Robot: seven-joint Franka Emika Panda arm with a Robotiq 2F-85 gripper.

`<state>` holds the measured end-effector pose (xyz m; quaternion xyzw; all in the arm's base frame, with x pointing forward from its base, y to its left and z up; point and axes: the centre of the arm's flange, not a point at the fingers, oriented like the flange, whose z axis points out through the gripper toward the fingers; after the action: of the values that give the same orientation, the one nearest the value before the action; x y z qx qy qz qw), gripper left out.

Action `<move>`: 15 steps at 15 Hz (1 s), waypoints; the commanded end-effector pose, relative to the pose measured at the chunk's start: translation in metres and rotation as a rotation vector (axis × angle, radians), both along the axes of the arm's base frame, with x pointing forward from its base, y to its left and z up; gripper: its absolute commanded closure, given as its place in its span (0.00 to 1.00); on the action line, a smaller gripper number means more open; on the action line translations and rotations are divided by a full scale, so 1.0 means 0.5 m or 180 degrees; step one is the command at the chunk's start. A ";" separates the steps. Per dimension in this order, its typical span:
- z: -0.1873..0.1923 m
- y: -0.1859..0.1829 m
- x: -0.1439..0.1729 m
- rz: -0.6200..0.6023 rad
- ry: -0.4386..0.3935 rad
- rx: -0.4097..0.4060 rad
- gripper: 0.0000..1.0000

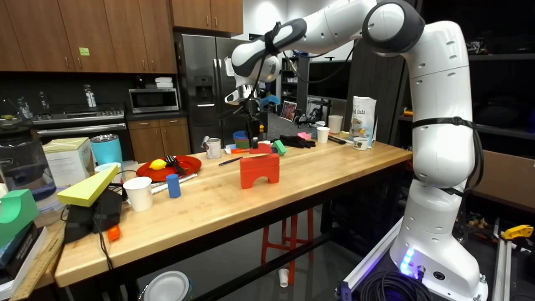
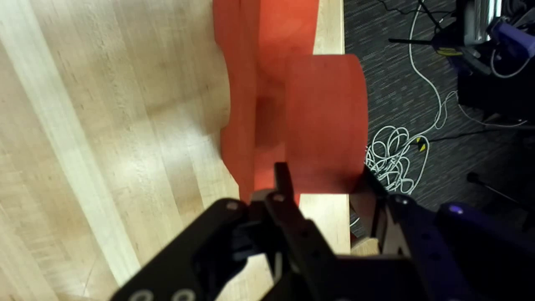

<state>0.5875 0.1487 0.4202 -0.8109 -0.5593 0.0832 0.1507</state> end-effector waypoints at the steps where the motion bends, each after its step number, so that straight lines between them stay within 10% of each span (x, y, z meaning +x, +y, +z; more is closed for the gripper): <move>1: 0.014 0.002 0.008 0.0040 0.0014 -0.0060 0.85; 8: 0.013 0.000 0.010 0.0062 0.0036 -0.0041 0.85; 10: 0.011 0.000 0.009 0.0062 0.0039 -0.0042 0.35; 15: 0.012 -0.001 0.009 0.0057 0.0049 -0.0048 0.05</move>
<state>0.5877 0.1491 0.4202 -0.8087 -0.5610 0.0879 0.1533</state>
